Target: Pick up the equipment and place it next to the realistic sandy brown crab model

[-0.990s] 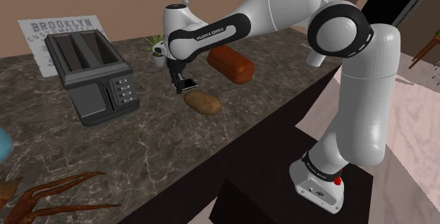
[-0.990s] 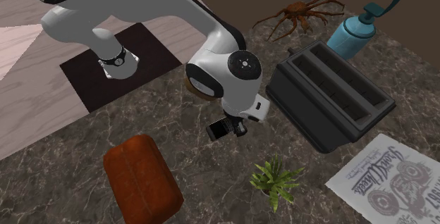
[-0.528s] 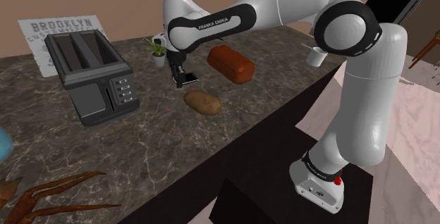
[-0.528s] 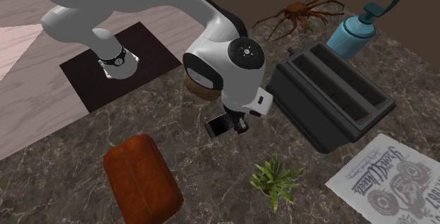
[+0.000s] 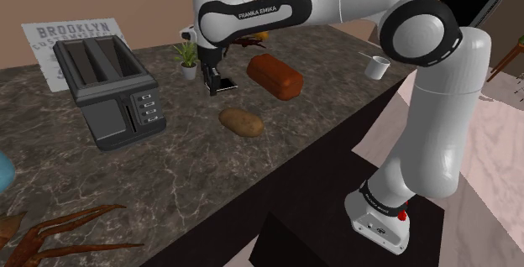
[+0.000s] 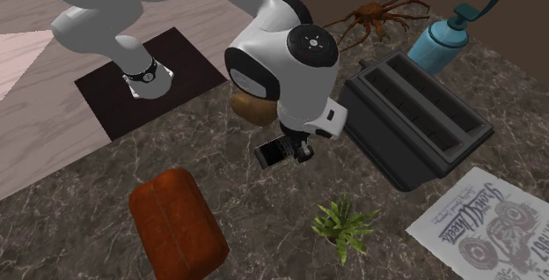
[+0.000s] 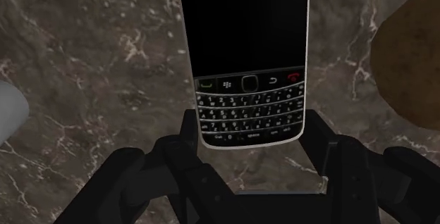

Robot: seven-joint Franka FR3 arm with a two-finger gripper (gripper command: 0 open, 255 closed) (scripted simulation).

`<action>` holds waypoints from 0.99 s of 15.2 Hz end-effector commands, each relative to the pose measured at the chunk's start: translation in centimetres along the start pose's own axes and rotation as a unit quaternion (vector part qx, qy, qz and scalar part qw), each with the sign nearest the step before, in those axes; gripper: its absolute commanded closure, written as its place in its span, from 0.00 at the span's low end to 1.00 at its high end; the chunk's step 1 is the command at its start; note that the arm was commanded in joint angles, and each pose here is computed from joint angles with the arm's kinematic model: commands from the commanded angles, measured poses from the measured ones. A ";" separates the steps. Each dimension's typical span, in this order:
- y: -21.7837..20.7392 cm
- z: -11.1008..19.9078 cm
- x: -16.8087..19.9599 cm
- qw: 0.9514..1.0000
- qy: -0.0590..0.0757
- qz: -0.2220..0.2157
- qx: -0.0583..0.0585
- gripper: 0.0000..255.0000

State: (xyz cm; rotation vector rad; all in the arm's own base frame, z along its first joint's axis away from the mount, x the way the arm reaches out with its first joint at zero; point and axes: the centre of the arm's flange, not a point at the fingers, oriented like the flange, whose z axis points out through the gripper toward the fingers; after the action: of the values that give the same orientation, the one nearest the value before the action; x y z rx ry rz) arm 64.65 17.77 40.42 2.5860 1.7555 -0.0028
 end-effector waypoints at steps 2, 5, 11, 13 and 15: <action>0.0 -1.7 -0.1 1.000 0.000 0.000 0.000 1.00; 0.1 -3.3 -0.1 1.000 0.000 0.000 0.000 1.00; 0.1 -6.4 -0.2 1.000 0.000 0.000 0.000 1.00; 0.1 -7.5 -0.2 1.000 0.000 0.000 0.000 1.00; 0.1 -8.5 -0.2 1.000 0.000 0.000 0.000 1.00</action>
State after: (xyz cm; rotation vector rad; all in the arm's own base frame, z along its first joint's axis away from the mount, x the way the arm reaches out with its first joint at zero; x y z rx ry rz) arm 64.68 17.60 48.43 2.5859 1.7558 -0.0026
